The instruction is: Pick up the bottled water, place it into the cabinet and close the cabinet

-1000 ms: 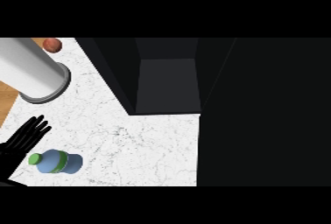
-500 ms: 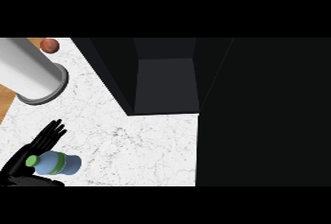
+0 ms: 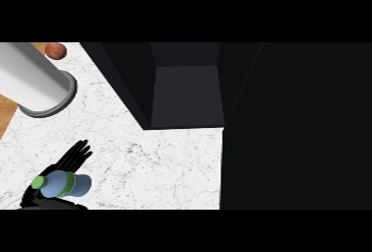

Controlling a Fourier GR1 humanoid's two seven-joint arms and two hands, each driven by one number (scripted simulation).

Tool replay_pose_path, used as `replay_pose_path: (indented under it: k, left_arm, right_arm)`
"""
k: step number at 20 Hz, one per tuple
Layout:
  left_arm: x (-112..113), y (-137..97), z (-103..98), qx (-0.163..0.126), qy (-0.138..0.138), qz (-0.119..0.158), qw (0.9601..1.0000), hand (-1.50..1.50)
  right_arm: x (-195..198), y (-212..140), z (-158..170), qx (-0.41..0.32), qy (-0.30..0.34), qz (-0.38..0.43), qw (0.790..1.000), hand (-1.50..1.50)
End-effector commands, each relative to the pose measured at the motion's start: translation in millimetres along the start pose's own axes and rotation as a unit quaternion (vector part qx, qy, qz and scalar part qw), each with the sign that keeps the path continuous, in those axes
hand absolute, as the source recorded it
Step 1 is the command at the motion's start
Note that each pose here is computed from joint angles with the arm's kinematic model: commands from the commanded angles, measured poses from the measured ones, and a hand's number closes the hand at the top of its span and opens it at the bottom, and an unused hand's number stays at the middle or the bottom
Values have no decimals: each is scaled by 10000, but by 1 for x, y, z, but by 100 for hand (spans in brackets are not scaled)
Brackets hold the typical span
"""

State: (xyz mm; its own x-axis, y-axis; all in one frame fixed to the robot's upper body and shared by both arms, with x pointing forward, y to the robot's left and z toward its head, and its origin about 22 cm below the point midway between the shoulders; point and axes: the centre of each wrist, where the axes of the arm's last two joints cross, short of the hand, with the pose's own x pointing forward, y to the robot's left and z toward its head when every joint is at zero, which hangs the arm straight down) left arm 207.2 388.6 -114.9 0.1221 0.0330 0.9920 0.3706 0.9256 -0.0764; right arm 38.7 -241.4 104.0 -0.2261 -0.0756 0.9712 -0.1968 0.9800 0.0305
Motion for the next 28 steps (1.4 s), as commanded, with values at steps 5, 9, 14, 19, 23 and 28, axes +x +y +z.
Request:
replay_pose_path:
  k: [5, 9, 14, 19, 23, 28]
  left_arm:
    - [-14, -6, -13, -420, -722, 997, 9915, 150]
    - [-20, -9, -9, -438, -692, 1276, 9884, 150]
    - [-20, -12, -17, -648, -702, 1377, 9859, 150]
    - [-52, -77, -43, 1169, -1153, 1363, 9770, 150]
    - [-57, -117, -63, 2096, -1547, 1285, 9569, 150]
    - [-43, -127, -92, 1870, -1638, 1418, 9582, 150]
  right_arm:
    - [14, -1, -1, 20, -150, 34, 9999, -150]
    - [20, 3, 1, 27, -101, -64, 9999, -150]
    - [21, -1, 2, -41, -110, 68, 9999, -150]
    - [11, -2, 7, -54, -117, 21, 9999, -150]
    - [9, 2, 4, -126, -35, 32, 9999, -150]
    - [22, 0, 8, -95, -88, -32, 9999, -150]
